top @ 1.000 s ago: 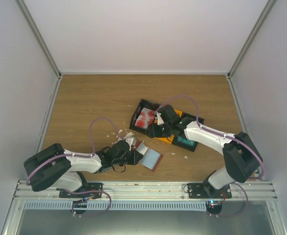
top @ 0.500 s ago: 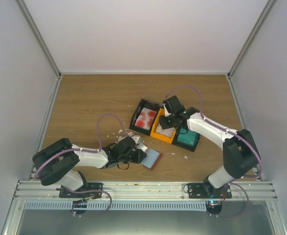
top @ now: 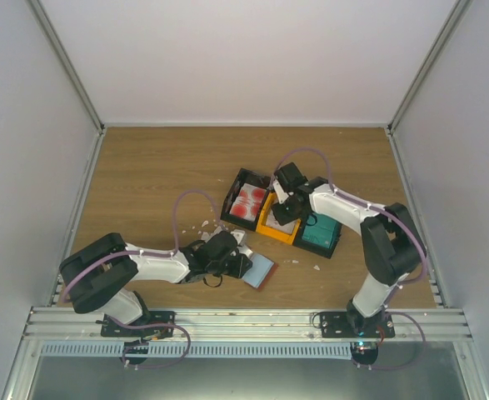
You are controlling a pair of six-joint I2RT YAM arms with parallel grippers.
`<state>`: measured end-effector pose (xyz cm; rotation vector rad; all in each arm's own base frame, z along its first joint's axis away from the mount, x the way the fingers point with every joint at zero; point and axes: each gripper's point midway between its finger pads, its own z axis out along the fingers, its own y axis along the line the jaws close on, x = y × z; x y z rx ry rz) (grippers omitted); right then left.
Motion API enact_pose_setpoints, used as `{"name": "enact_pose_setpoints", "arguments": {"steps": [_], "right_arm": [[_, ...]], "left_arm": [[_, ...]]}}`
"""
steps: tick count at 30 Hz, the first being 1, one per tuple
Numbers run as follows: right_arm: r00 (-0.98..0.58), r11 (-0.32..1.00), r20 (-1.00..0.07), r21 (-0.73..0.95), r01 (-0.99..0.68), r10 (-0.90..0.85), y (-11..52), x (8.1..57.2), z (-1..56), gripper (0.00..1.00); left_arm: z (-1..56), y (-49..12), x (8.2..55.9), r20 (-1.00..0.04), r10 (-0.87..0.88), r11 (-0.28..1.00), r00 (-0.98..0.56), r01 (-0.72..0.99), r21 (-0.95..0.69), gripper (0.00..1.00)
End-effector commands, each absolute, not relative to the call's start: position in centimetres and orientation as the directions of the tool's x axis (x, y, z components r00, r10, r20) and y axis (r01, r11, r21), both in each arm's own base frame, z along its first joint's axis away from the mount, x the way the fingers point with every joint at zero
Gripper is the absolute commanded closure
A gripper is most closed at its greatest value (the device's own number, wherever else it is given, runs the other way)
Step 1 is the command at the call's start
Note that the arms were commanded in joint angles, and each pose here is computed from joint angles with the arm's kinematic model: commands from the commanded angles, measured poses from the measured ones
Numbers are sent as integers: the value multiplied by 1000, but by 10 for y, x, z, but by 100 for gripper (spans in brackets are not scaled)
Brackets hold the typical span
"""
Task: Put the credit cards into the card holder
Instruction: Pick up the credit card from the storage box.
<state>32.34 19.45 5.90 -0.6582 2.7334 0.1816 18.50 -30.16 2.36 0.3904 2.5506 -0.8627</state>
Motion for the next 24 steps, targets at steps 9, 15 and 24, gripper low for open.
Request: {"name": "enact_pose_setpoints", "arguments": {"steps": [9,15,24], "right_arm": [[-813,826,-235,65,-560,-532,202,324,30,66],[-813,809,-209,127,-573,-543,208,312,28,74],[-826,801,-229,214,-560,-516,217,299,47,82]], "left_arm": [[-5,-278,172,-408,199,835,-891,372,-405,77],[-5,-279,175,-409,194,841,-892,365,-399,77],[-5,-280,182,-414,178,859,-893,346,-378,78]]}}
